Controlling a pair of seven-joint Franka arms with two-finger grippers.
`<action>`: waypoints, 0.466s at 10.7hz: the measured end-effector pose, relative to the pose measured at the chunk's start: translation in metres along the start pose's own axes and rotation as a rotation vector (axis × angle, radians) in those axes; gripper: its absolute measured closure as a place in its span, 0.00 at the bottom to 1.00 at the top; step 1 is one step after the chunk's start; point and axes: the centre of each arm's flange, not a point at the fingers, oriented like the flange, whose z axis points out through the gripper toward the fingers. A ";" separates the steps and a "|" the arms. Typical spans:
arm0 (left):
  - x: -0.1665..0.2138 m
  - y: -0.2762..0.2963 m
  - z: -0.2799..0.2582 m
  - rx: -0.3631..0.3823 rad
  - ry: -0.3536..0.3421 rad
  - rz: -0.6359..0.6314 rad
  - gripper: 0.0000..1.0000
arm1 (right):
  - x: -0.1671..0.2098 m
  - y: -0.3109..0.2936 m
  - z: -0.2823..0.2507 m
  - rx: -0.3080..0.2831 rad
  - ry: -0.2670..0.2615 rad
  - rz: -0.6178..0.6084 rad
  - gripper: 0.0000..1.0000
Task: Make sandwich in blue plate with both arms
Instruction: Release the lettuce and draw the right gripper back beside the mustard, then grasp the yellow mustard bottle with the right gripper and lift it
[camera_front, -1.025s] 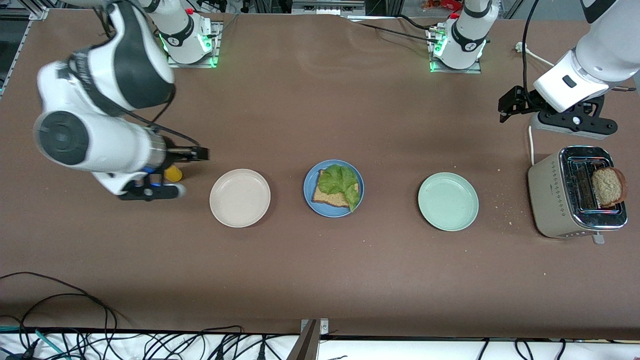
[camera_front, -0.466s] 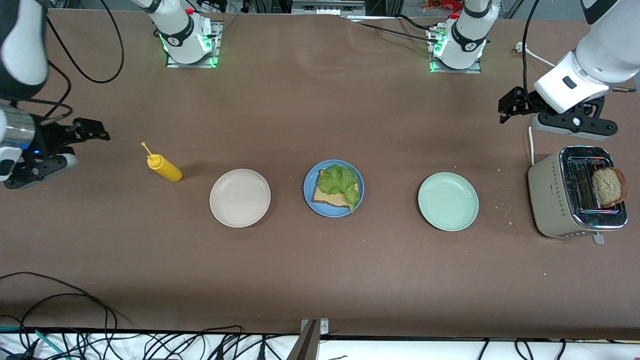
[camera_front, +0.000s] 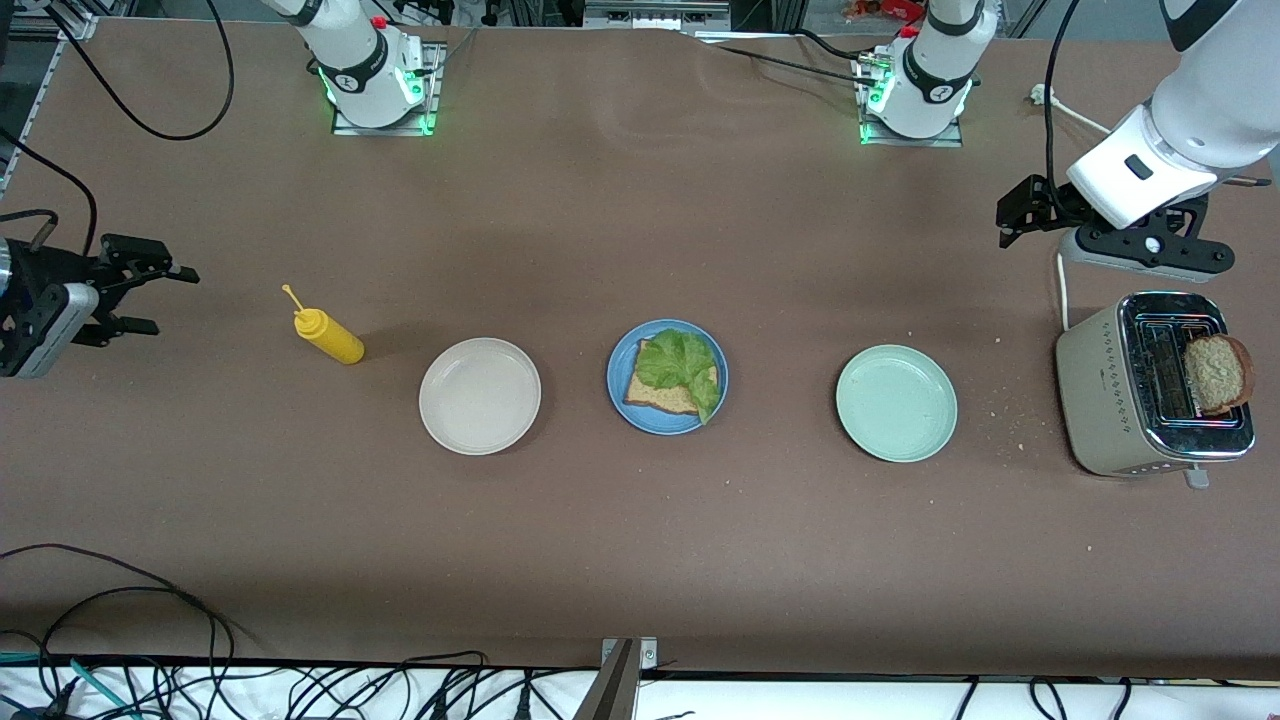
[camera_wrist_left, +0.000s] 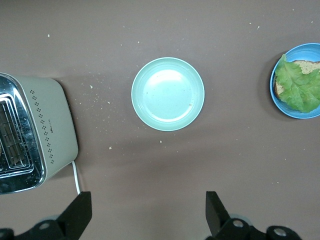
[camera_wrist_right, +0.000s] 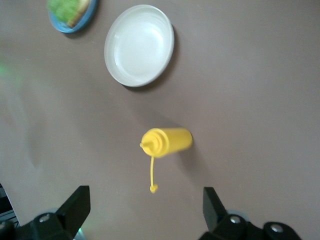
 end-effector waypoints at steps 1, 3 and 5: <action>0.000 0.000 0.000 0.000 0.000 0.000 0.00 | -0.011 0.009 0.017 0.059 0.068 -0.080 0.00; 0.000 0.000 0.000 0.000 0.000 -0.001 0.00 | -0.030 0.028 0.049 0.141 0.214 -0.258 0.00; 0.000 -0.001 0.000 0.000 0.000 -0.001 0.00 | -0.052 0.049 0.070 0.181 0.320 -0.372 0.00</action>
